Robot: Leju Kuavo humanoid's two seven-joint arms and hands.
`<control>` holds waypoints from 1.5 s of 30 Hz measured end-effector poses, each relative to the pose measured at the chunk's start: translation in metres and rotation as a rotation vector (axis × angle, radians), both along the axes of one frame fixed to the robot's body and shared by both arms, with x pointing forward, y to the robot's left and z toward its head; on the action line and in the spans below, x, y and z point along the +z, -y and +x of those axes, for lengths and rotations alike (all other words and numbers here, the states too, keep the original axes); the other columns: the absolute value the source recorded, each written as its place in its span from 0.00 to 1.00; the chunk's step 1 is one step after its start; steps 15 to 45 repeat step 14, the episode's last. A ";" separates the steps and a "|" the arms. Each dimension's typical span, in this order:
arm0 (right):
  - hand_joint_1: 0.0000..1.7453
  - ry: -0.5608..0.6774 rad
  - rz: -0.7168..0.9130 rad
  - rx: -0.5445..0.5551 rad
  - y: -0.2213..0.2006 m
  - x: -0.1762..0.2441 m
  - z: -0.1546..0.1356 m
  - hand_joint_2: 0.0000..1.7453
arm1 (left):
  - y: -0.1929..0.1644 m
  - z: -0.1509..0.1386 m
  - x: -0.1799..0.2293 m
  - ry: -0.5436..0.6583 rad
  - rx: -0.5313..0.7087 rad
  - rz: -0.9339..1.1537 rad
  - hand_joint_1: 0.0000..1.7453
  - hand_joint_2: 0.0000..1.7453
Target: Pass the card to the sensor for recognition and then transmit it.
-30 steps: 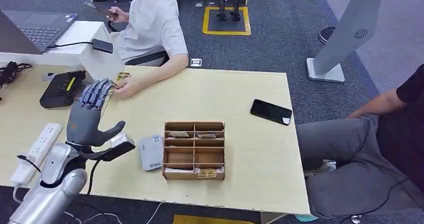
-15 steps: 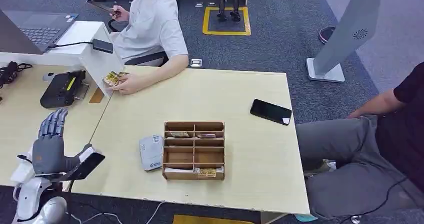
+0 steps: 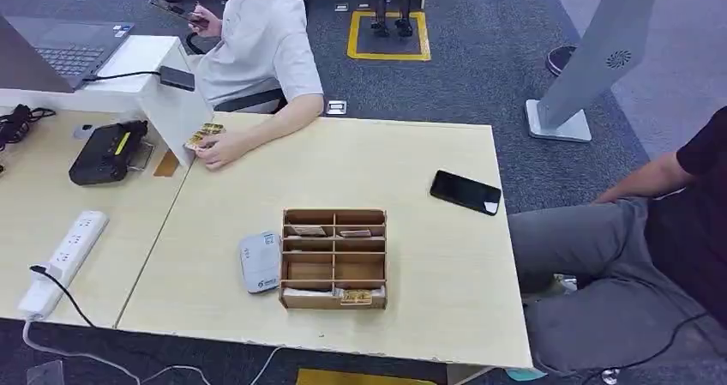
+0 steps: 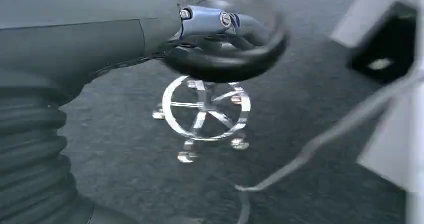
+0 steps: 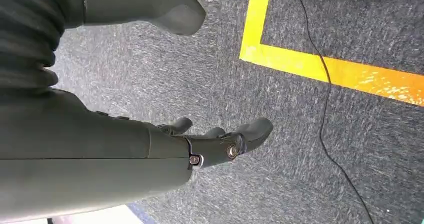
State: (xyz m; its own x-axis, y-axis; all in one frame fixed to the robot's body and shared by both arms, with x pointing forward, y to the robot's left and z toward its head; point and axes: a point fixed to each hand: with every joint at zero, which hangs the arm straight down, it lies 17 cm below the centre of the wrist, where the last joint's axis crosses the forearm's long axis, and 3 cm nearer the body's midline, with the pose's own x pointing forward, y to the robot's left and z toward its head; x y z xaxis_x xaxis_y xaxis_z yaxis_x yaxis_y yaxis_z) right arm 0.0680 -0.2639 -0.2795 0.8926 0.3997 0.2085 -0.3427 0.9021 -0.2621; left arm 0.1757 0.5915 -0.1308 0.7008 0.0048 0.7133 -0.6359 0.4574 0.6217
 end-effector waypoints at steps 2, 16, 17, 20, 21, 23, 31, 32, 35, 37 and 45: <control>0.00 0.001 0.000 -0.008 0.000 0.000 0.000 1.00 | 0.014 -0.024 -0.025 -0.107 0.029 -0.066 0.00 1.00; 0.00 -0.009 -0.011 -0.025 0.002 0.000 -0.003 1.00 | 0.121 -0.094 -0.097 -0.348 0.019 -0.286 0.00 1.00; 0.00 -0.009 -0.011 -0.025 0.002 0.000 -0.003 1.00 | 0.121 -0.094 -0.097 -0.348 0.019 -0.286 0.00 1.00; 0.00 -0.009 -0.011 -0.025 0.002 0.000 -0.003 1.00 | 0.121 -0.094 -0.097 -0.348 0.019 -0.286 0.00 1.00; 0.00 -0.009 -0.011 -0.025 0.002 0.000 -0.003 1.00 | 0.121 -0.094 -0.097 -0.348 0.019 -0.286 0.00 1.00; 0.00 -0.009 -0.011 -0.025 0.002 0.000 -0.003 1.00 | 0.121 -0.094 -0.097 -0.348 0.019 -0.286 0.00 1.00; 0.00 -0.009 -0.011 -0.025 0.002 0.000 -0.003 1.00 | 0.121 -0.094 -0.097 -0.348 0.019 -0.286 0.00 1.00; 0.00 -0.009 -0.011 -0.025 0.002 0.000 -0.003 1.00 | 0.121 -0.094 -0.097 -0.348 0.019 -0.286 0.00 1.00; 0.00 -0.009 -0.011 -0.025 0.002 0.000 -0.003 1.00 | 0.121 -0.094 -0.097 -0.348 0.019 -0.286 0.00 1.00; 0.00 -0.009 -0.011 -0.025 0.002 0.000 -0.003 1.00 | 0.121 -0.094 -0.097 -0.348 0.019 -0.286 0.00 1.00; 0.00 -0.009 -0.011 -0.025 0.002 0.000 -0.003 1.00 | 0.121 -0.094 -0.097 -0.348 0.019 -0.286 0.00 1.00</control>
